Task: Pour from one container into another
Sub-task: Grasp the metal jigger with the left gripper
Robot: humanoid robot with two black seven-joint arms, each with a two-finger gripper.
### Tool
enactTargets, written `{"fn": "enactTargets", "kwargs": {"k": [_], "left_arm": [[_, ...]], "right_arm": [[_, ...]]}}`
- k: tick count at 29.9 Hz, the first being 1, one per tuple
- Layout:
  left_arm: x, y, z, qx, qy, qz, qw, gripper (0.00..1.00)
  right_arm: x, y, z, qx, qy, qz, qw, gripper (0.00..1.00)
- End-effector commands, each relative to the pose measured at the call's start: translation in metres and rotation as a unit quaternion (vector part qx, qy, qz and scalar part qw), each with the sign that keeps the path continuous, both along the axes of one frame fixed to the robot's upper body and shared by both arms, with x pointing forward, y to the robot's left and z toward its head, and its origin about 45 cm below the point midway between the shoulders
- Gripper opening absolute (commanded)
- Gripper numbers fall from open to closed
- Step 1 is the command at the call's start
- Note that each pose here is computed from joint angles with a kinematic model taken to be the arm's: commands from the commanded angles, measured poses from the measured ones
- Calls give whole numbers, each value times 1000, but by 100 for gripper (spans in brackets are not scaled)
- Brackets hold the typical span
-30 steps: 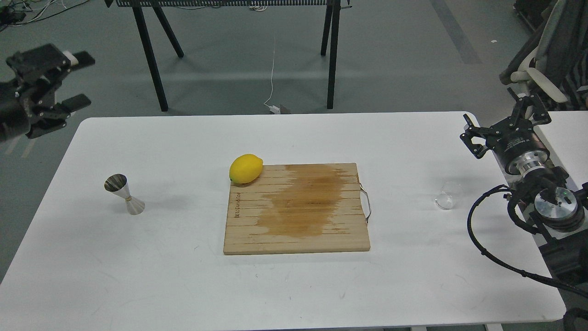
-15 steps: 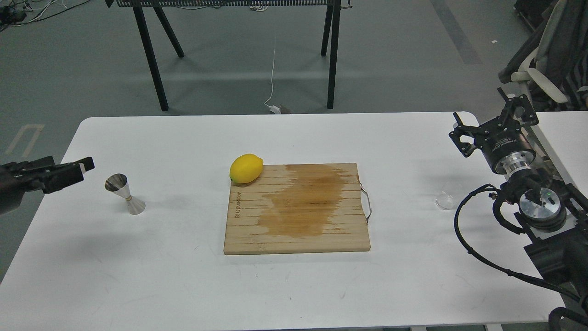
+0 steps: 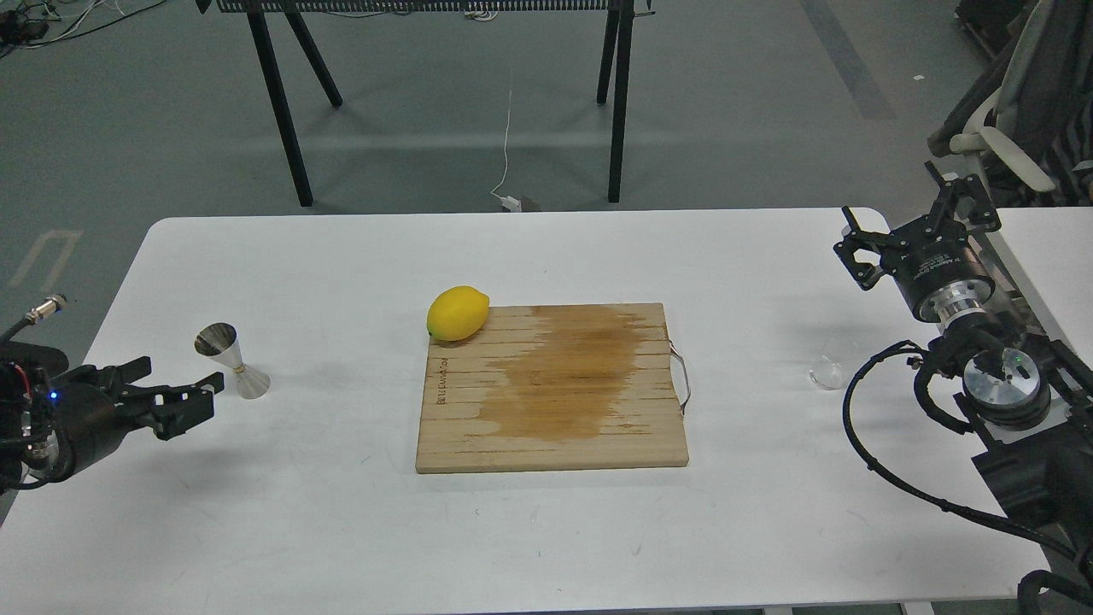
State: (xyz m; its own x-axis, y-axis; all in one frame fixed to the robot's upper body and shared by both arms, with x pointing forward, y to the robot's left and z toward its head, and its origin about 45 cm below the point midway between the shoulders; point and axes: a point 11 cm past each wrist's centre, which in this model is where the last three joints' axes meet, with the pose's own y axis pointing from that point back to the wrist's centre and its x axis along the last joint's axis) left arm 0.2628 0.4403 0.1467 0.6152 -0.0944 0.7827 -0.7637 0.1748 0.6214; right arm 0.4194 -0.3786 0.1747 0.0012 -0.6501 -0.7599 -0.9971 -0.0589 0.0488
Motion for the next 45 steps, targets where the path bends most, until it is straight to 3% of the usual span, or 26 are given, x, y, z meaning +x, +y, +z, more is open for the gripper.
{"fn": "enactTargets", "kwargs": {"k": [1, 18, 27, 39, 45], "left_arm": [[5, -7, -14, -6, -2, 11, 1000, 100], [40, -17, -60, -16, -16, 65, 998, 98], [43, -6, -64, -11, -10, 89, 996, 97], [51, -18, -79, -16, -11, 101, 995, 88], [53, -8, -79, -8, -15, 115, 993, 75]], "right_arm": [[0, -1, -1, 0, 1, -1, 1000, 99], [-1, 2, -1, 3, -4, -3, 1000, 99], [1, 5, 0, 7, -6, -2, 1000, 99], [-1, 4, -3, 7, -2, -3, 1000, 99], [-1, 7, -4, 10, -3, -4, 1000, 99]]}}
